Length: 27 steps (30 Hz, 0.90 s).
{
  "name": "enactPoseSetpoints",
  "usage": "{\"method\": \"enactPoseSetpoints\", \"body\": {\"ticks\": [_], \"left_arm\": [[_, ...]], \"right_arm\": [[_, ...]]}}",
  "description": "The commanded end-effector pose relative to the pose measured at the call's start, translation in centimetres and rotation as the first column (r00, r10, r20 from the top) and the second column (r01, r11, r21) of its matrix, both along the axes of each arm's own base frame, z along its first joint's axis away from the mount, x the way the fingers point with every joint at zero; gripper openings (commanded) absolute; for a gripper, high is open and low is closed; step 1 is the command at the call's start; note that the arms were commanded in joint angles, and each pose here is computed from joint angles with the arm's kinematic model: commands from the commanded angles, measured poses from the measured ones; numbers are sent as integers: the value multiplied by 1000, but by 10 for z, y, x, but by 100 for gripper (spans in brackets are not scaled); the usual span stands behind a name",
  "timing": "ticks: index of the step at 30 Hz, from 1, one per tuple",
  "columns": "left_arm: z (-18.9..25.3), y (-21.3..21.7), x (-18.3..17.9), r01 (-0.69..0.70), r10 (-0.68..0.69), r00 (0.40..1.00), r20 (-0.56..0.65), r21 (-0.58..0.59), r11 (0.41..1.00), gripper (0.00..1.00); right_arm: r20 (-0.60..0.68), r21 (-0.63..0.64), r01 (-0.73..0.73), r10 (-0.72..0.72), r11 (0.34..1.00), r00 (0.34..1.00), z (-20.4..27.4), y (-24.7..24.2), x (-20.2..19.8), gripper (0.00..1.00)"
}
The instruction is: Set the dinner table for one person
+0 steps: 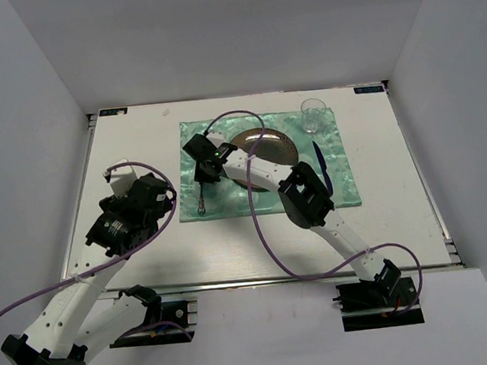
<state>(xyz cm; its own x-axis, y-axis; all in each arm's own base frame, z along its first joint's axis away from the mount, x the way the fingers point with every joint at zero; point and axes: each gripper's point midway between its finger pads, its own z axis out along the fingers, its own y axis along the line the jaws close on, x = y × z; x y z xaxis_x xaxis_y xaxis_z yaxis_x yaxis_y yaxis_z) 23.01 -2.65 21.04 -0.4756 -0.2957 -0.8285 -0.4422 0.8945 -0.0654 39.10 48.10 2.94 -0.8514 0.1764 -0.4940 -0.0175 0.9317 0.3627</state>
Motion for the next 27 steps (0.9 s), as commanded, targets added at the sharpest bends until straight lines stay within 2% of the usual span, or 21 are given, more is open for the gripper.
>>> {"method": "enactPoseSetpoints", "body": {"ticks": [1, 17, 27], "left_arm": [[13, -2, 2, 10, -9, 999, 43, -24, 1000, 98], [11, -6, 4, 36, -35, 999, 37, -27, 999, 98], [11, -7, 5, 44, -43, 998, 37, -27, 999, 98]], "right_arm": [[30, 11, -3, 3, 1000, 1000, 4, 2, 12, 0], [28, 40, 35, -36, 999, 999, 3, -14, 38, 0], [19, 77, 13, -15, 997, 1000, -3, -4, 38, 0]]}}
